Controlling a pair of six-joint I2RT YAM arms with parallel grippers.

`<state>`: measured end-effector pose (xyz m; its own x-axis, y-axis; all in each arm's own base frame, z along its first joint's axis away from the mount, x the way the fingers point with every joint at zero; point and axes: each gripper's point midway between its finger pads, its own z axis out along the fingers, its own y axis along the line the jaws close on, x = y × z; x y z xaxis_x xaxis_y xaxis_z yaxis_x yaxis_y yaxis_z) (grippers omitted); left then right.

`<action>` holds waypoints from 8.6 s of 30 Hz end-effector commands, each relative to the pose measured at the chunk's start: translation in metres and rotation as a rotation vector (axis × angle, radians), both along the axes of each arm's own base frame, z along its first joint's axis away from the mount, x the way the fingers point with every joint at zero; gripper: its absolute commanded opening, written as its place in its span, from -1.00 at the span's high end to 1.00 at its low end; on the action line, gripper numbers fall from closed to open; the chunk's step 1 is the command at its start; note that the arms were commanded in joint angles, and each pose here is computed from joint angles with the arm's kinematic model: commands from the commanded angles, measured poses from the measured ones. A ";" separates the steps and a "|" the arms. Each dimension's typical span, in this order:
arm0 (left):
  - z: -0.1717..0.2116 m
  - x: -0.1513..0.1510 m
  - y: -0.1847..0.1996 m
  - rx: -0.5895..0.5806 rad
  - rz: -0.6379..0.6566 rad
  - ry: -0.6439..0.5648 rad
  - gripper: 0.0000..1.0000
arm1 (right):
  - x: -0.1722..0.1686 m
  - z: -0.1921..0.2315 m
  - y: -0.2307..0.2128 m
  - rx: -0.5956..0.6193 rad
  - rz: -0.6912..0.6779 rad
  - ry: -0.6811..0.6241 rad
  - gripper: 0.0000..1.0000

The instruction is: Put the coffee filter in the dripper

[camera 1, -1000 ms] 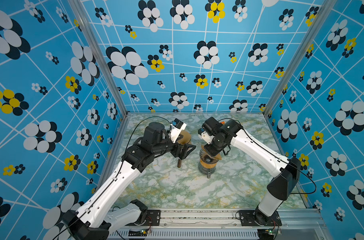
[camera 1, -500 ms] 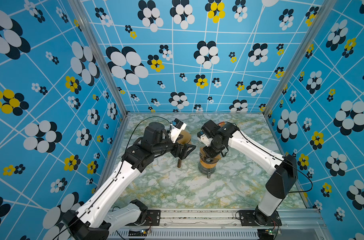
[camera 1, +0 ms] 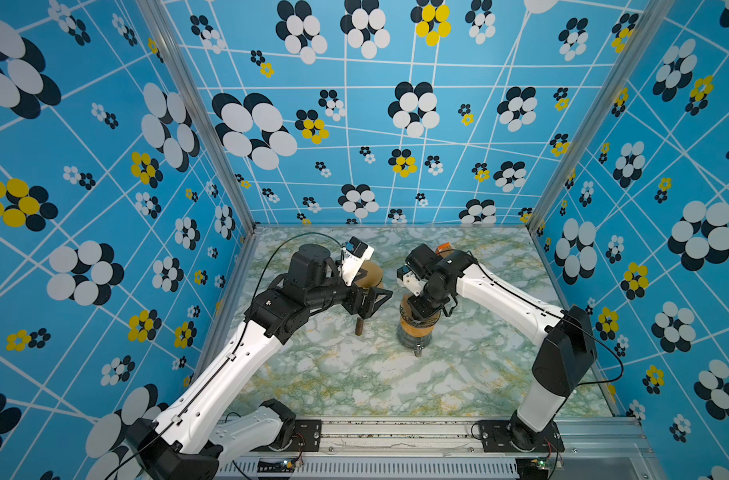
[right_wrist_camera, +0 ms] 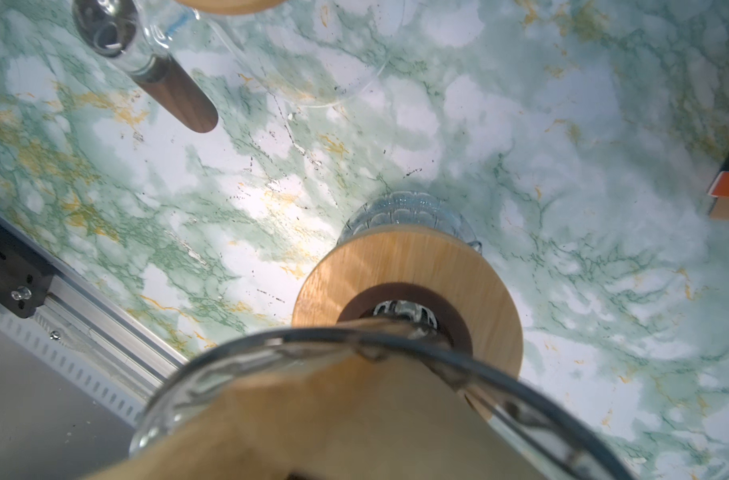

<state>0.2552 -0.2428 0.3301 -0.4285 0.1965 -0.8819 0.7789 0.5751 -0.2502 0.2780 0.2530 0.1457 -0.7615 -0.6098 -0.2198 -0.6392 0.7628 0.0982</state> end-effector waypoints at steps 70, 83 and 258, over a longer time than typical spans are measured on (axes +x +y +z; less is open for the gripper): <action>-0.038 0.013 -0.032 0.078 0.127 0.320 -0.94 | 0.000 0.109 -0.051 0.295 -0.361 -0.220 0.28; -0.098 0.015 -0.045 0.169 0.369 0.580 -0.81 | -0.004 0.063 -0.059 0.367 -0.321 -0.054 -0.03; -0.183 0.035 -0.056 0.286 0.483 0.677 -0.54 | 0.018 -0.018 -0.034 0.143 -0.324 0.036 -0.82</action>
<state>0.2930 -0.2985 0.1608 -0.9286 0.0186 -0.3707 0.1731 0.9053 -0.3880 0.3005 0.2203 0.1336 -0.9108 -0.3066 -0.2764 -0.3725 0.8991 0.2301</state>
